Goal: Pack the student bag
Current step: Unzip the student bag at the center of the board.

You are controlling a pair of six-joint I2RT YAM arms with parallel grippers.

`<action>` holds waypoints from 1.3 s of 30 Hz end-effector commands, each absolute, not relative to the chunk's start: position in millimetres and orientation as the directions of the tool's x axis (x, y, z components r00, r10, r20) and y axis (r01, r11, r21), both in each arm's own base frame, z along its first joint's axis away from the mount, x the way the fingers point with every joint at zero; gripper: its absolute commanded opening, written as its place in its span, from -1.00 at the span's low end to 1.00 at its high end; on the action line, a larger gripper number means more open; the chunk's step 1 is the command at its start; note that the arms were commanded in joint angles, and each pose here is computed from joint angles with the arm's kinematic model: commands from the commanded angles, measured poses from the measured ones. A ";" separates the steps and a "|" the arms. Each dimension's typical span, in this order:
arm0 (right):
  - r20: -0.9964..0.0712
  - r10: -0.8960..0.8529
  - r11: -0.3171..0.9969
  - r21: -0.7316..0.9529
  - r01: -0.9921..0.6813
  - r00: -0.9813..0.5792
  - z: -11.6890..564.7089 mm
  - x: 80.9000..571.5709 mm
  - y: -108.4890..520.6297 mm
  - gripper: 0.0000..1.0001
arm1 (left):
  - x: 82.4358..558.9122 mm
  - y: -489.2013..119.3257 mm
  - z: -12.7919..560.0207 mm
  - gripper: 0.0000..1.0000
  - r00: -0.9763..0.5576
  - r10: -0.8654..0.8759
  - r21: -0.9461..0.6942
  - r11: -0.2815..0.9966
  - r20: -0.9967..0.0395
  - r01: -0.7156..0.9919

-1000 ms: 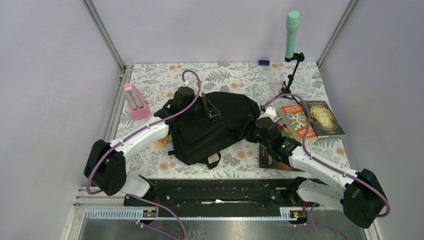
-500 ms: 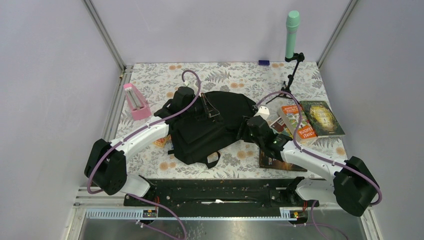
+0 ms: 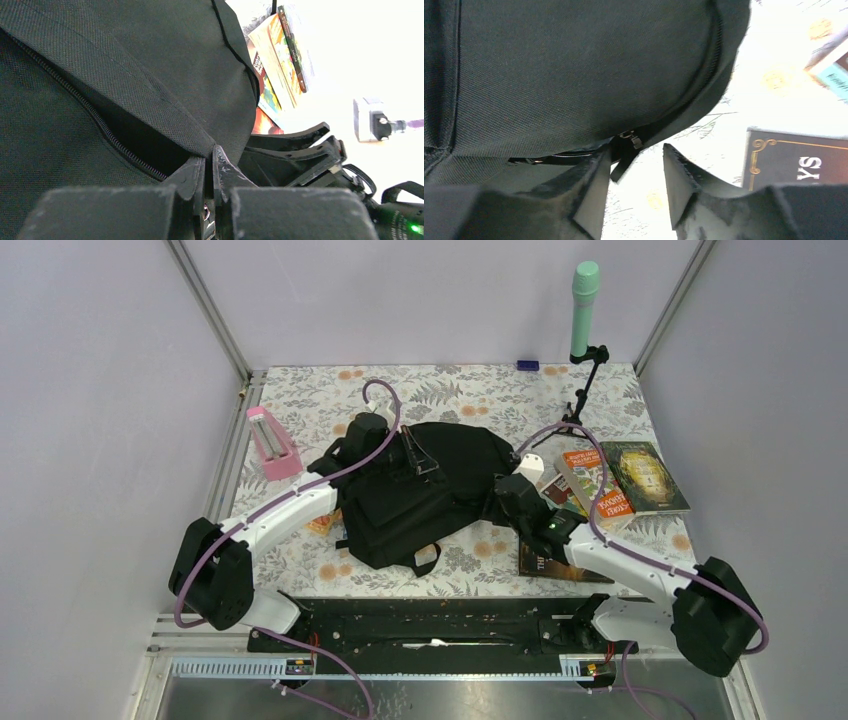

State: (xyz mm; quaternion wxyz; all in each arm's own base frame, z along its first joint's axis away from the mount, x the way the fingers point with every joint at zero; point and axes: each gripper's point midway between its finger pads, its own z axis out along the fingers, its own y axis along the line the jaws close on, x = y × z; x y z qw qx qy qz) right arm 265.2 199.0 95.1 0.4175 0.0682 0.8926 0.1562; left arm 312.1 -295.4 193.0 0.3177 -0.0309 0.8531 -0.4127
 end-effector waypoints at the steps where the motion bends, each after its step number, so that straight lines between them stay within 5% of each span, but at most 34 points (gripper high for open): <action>1: -0.789 0.239 0.965 0.259 0.046 -0.566 113.0 265.8 169.2 -0.12 | 330.2 -293.4 236.7 -1.00 -0.714 -0.374 -0.734 0.616 -0.592 0.286; 12: -0.821 0.178 0.982 0.186 0.041 -0.542 118.0 250.7 140.6 -0.32 | 333.3 -289.5 239.0 -1.00 -0.705 -0.383 -0.733 0.619 -0.596 0.283; 18: -0.816 0.197 0.927 0.336 -0.168 -0.544 141.2 243.0 181.0 0.15 | 332.3 -290.2 240.5 -1.00 -0.707 -0.381 -0.734 0.614 -0.596 0.289; 28: -0.765 0.106 0.907 0.337 -0.254 -0.635 121.2 243.0 212.3 0.60 | 326.0 -297.5 249.6 -1.00 -0.731 -0.334 -0.736 0.593 -0.595 0.328; 35: -0.727 0.041 0.889 0.339 -0.306 -0.685 107.0 244.1 216.1 0.71 | 318.1 -311.3 247.6 -1.00 -0.772 -0.198 -0.711 0.572 -0.604 0.409; 39: -0.675 0.028 0.849 0.406 -0.339 -0.737 96.9 243.7 222.3 0.53 | 316.6 -317.3 248.6 -1.00 -0.771 -0.153 -0.703 0.547 -0.618 0.454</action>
